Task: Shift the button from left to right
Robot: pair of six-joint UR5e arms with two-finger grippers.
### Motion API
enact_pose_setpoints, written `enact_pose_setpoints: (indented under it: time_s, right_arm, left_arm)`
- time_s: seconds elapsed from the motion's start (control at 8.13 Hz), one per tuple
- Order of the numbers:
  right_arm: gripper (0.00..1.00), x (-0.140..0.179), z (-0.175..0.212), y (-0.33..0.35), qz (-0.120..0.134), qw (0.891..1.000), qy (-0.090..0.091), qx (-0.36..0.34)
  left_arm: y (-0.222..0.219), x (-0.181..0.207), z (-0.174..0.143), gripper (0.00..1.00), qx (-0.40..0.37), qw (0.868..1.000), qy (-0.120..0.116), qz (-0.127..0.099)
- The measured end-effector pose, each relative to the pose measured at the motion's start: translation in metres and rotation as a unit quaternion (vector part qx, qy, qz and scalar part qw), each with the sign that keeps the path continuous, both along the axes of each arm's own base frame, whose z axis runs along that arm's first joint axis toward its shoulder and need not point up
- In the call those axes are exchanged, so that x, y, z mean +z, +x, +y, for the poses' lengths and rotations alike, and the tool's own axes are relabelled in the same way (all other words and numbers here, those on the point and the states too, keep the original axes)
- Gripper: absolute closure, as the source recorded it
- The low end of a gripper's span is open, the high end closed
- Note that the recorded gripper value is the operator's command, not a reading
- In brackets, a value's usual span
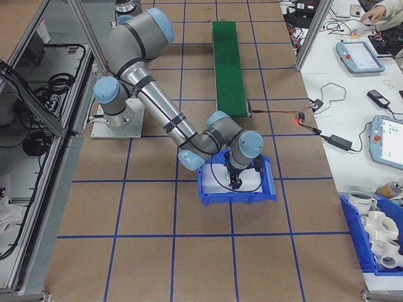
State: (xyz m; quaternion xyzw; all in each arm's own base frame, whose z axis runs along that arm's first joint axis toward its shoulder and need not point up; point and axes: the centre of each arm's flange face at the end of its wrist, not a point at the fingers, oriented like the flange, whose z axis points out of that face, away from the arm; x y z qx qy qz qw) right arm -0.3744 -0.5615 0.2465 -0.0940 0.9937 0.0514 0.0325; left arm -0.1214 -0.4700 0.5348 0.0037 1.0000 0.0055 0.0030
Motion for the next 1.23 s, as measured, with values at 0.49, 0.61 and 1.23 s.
enact_pose_setpoints:
  time_s: [0.49, 0.61, 1.23]
  right_arm:
    - [0.00, 0.128, 0.025, 0.065, 0.026, 0.999, -0.002, -0.044]
    - [0.00, 0.164, 0.025, 0.116, 0.032, 0.997, -0.002, -0.067]
    - [0.00, 0.255, 0.037, 0.425, 0.048, 0.986, -0.029, -0.157]
  left_arm:
    - [0.000, -0.001, 0.000, 0.00, 0.004, 1.000, 0.000, 0.001]
    - [0.000, -0.001, 0.000, 0.00, 0.004, 1.000, 0.001, 0.001]
    - [0.000, -0.001, 0.000, 0.00, 0.004, 1.000, 0.001, 0.001]
